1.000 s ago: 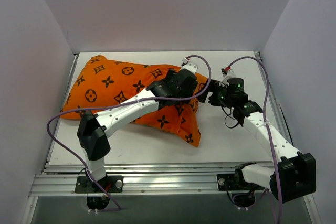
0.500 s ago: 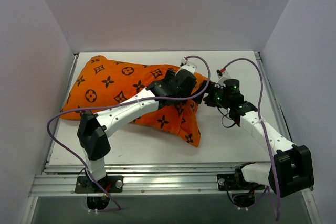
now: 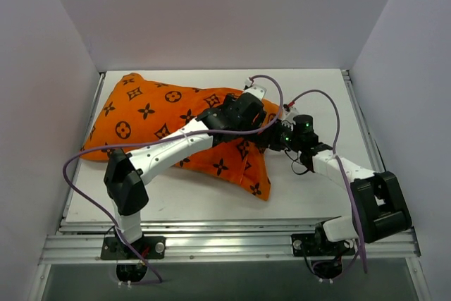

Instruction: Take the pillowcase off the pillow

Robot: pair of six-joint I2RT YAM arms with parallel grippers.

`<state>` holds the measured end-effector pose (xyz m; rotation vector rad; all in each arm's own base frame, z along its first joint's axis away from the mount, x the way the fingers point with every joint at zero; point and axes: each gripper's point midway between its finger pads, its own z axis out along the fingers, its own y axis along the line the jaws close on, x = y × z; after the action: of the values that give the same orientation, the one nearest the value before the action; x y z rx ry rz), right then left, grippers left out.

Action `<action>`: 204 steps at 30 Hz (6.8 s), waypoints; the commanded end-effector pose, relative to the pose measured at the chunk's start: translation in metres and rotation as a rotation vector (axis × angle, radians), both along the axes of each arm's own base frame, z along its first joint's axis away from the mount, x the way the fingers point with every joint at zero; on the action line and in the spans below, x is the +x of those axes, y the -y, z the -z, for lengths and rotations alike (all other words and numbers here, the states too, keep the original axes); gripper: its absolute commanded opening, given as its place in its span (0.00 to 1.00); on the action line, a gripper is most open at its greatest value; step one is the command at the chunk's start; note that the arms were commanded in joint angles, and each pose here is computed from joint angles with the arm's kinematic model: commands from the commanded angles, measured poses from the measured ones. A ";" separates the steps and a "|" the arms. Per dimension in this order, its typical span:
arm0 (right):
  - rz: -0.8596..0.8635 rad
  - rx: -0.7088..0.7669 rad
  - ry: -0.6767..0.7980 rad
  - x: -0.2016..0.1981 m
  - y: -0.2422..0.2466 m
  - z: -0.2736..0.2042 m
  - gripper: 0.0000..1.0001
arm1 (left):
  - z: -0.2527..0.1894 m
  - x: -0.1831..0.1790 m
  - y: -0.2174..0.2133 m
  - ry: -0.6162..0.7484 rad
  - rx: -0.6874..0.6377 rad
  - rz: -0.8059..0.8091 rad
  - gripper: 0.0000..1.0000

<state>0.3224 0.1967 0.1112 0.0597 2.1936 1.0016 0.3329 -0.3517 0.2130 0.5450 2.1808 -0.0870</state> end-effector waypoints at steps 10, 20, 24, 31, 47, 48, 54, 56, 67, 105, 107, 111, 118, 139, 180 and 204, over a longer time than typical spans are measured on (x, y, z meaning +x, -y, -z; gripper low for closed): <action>-0.034 0.006 0.006 -0.004 -0.003 0.013 0.00 | -0.005 0.010 0.027 -0.016 -0.043 0.013 0.88; -0.003 -0.035 0.033 -0.006 0.006 0.010 0.00 | 0.025 0.024 -0.008 0.003 0.149 -0.144 0.69; 0.020 -0.053 0.021 -0.006 0.014 0.016 0.00 | 0.016 0.025 -0.040 0.026 0.204 -0.210 0.22; 0.083 -0.090 -0.010 -0.003 0.031 0.027 0.00 | -0.009 0.017 -0.107 0.040 0.151 -0.312 0.03; 0.198 -0.301 0.029 0.006 0.059 -0.009 0.07 | 0.052 -0.018 -0.155 -0.118 0.025 -0.342 0.03; 0.191 -0.328 0.028 0.002 0.056 -0.014 0.13 | 0.050 -0.017 -0.146 -0.112 -0.025 -0.327 0.03; 0.193 -0.371 0.211 -0.002 0.011 -0.095 0.60 | 0.059 -0.023 -0.116 -0.164 -0.196 -0.259 0.03; 0.179 -0.377 0.266 -0.006 -0.011 -0.113 0.68 | 0.059 -0.024 -0.111 -0.170 -0.223 -0.251 0.03; 0.026 -0.512 0.301 -0.010 -0.107 -0.065 0.75 | 0.070 -0.025 -0.117 -0.173 -0.307 -0.290 0.03; 0.170 -0.215 -0.131 -0.007 0.031 0.037 0.00 | -0.044 -0.020 -0.097 0.094 -0.332 0.057 0.79; 0.168 -0.213 -0.116 -0.004 0.029 0.030 0.00 | -0.054 -0.019 -0.080 0.126 -0.297 0.134 0.80; 0.183 -0.233 -0.096 -0.001 0.032 0.025 0.00 | -0.067 -0.013 -0.043 0.141 -0.284 0.255 0.68; 0.184 -0.250 -0.092 -0.003 0.035 0.026 0.00 | -0.034 0.004 0.005 0.047 -0.271 0.307 0.55; 0.137 -0.278 0.015 -0.006 0.027 0.001 0.00 | 0.115 0.028 -0.027 -0.103 -0.134 -0.020 0.64; 0.411 -0.382 -0.224 -0.003 0.114 0.075 0.00 | -0.046 0.015 -0.127 0.005 -0.751 -0.249 0.02; 0.453 -0.191 -0.158 -0.001 0.030 -0.056 0.87 | -0.034 0.046 0.004 0.023 -0.726 -0.039 0.02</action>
<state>0.3227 0.1741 0.1623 0.4180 2.2725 0.6233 0.3641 -0.3396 0.2046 0.0714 2.0930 -0.8033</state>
